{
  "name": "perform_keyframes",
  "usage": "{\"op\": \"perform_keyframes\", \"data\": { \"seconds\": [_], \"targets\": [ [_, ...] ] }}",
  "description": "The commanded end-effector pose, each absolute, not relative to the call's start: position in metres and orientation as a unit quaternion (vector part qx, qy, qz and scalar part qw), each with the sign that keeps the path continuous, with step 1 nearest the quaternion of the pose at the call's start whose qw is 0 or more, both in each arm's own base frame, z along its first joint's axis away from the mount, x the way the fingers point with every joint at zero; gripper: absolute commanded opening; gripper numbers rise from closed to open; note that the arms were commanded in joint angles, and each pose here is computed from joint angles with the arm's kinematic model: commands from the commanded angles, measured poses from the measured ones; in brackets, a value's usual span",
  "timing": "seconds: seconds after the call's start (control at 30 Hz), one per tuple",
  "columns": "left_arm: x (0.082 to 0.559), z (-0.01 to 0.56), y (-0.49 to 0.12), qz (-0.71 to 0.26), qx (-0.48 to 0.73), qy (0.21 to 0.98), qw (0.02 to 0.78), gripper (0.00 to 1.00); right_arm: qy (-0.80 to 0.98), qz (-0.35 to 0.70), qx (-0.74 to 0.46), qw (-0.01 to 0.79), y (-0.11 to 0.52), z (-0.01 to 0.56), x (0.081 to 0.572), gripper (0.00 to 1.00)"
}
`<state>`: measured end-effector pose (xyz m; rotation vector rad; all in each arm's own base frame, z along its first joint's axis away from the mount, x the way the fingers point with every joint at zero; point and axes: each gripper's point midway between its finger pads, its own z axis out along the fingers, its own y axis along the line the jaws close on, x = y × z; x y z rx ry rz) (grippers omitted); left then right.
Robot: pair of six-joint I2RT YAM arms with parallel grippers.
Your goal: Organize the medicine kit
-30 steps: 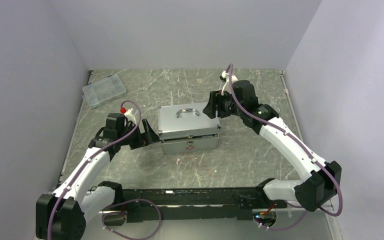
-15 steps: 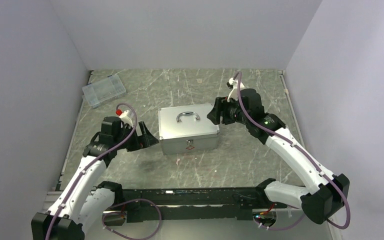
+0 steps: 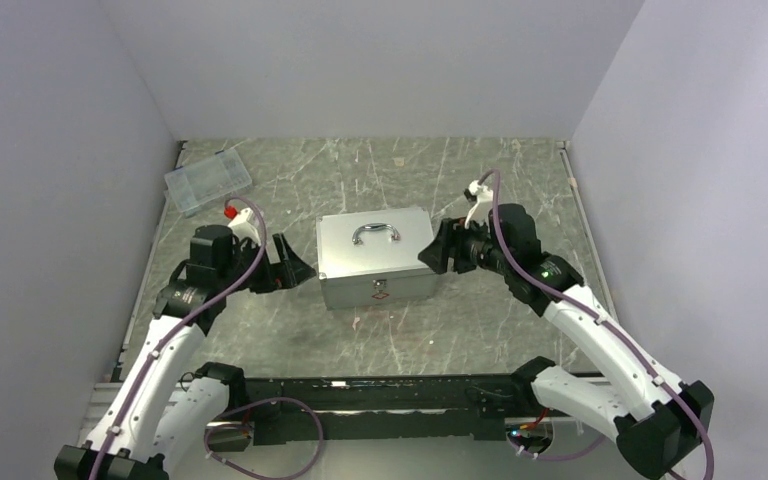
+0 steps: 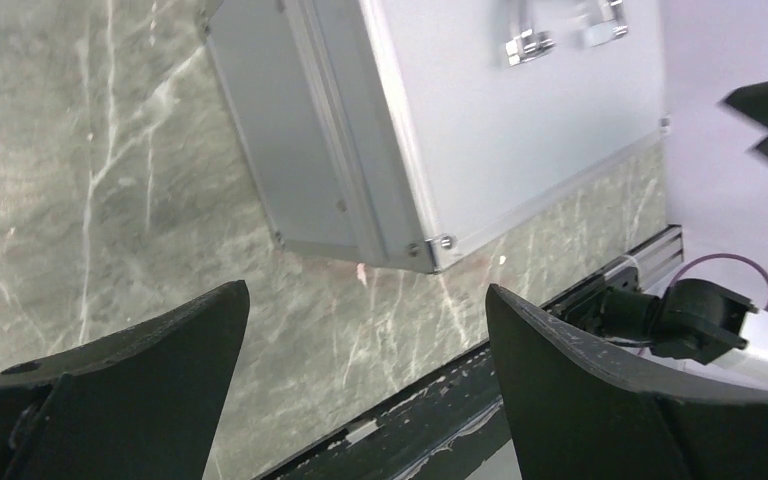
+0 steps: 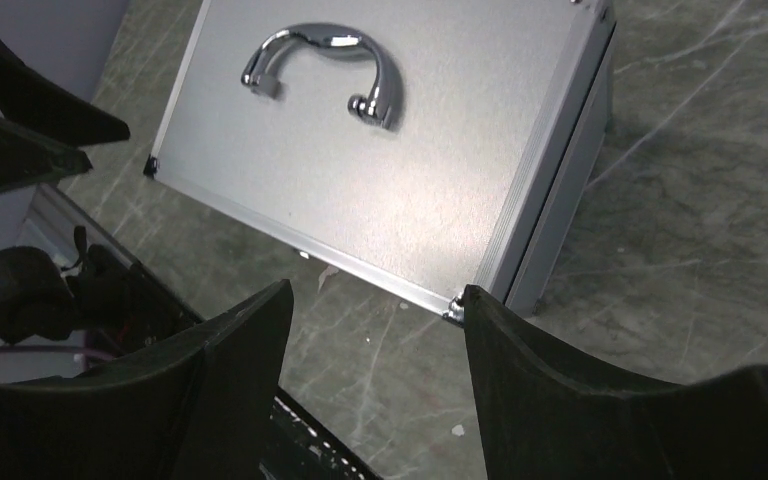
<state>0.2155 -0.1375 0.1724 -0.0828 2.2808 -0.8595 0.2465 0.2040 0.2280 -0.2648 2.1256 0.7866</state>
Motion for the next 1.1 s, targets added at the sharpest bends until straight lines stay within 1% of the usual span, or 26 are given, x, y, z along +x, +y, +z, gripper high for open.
{"op": "perform_keyframes", "data": {
  "seconds": [0.0,0.17,0.3,0.6,0.9,1.07],
  "targets": [
    [0.228,0.215,-0.148,-0.358,0.008,0.849,0.388,0.95,0.827,0.371,-0.124,0.404,0.216,0.226,0.225,0.66],
    [0.248,0.222,-0.154,-0.366,0.018,0.845,0.39,0.96,0.816,0.41,-0.121,0.388,0.22,0.213,0.206,0.66],
    [0.263,0.218,-0.157,-0.364,0.017,0.849,0.382,0.96,0.821,0.423,-0.095,0.371,0.223,0.191,0.201,0.66],
    [0.28,0.205,-0.168,-0.379,0.021,0.852,0.361,0.94,0.813,0.427,-0.033,0.394,0.225,0.189,0.219,0.65],
    [0.285,0.184,-0.182,-0.376,0.028,0.867,0.325,0.9,0.812,0.416,0.009,0.409,0.22,0.193,0.233,0.65],
    [0.279,0.17,-0.192,-0.366,0.037,0.88,0.302,0.88,0.815,0.402,0.025,0.418,0.215,0.192,0.238,0.65]
  ]
}}
